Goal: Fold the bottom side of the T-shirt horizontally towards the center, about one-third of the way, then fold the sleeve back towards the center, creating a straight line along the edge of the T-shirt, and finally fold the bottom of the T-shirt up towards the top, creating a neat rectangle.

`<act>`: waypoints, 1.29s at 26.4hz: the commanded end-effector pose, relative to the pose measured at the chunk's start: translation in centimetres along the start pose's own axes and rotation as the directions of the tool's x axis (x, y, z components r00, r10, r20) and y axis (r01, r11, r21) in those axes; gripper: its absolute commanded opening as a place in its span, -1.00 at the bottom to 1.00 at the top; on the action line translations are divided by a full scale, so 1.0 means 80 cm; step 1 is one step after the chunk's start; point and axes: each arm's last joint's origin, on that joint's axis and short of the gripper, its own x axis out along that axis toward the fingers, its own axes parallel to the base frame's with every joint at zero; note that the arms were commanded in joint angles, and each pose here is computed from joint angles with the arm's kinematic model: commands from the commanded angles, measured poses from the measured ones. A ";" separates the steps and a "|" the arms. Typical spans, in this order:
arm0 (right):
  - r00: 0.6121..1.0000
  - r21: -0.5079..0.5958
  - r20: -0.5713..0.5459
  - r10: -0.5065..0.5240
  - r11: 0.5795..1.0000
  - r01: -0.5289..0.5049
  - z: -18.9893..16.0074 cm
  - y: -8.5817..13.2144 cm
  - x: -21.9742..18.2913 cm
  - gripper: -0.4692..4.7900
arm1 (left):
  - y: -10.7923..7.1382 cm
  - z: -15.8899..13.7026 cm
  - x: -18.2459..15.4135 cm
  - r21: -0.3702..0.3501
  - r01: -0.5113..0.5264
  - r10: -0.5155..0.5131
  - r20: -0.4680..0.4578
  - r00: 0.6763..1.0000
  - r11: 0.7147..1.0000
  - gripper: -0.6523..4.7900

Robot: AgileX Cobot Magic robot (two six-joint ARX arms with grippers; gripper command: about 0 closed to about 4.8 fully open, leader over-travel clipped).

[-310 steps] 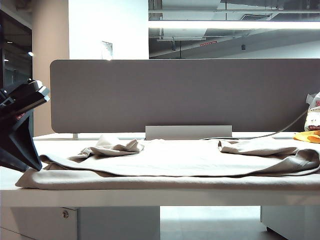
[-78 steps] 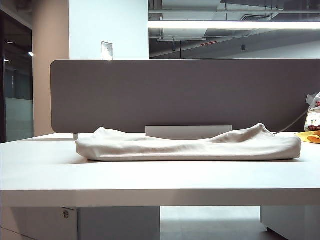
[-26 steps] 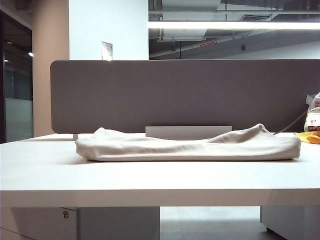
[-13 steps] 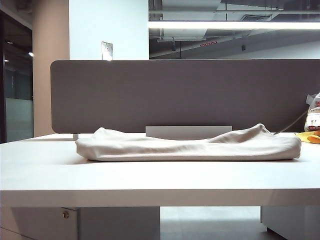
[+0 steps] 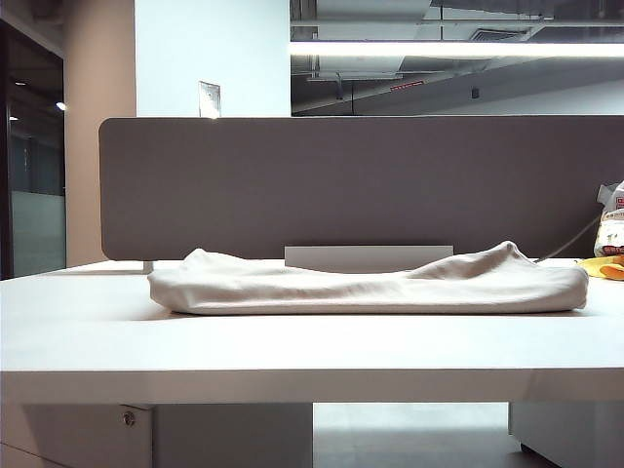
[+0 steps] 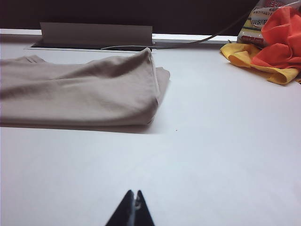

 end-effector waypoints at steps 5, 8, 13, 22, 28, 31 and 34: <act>1.000 0.003 0.008 0.002 1.000 -0.002 0.000 0.000 0.000 -0.84 | 0.003 -0.003 0.000 -0.007 -0.029 0.029 -0.019 0.999 1.000 -0.78; 1.000 0.003 0.008 0.002 1.000 -0.002 0.000 0.000 0.000 -0.84 | 0.003 -0.003 0.000 -0.007 -0.029 0.029 -0.020 0.999 1.000 -0.78; 1.000 0.003 0.008 0.002 1.000 -0.002 0.000 0.000 0.000 -0.84 | 0.003 -0.003 0.000 -0.006 -0.027 0.027 -0.019 0.999 1.000 -0.78; 1.000 0.003 0.008 0.002 1.000 -0.002 0.000 0.000 0.000 -0.84 | 0.003 -0.003 0.000 -0.006 -0.027 0.027 -0.019 0.999 1.000 -0.78; 1.000 0.003 0.008 0.002 1.000 -0.002 0.000 0.000 0.000 -0.84 | 0.003 -0.003 0.000 -0.006 -0.027 0.027 -0.019 0.999 1.000 -0.78; 1.000 0.003 0.008 0.002 1.000 -0.002 0.000 0.000 0.000 -0.84 | 0.003 -0.003 0.000 -0.007 -0.026 0.026 -0.019 0.999 1.000 -0.78; 1.000 0.003 0.008 0.002 1.000 -0.002 0.000 0.000 0.000 -0.84 | 0.003 -0.003 0.000 -0.007 -0.027 0.027 -0.019 0.999 1.000 -0.78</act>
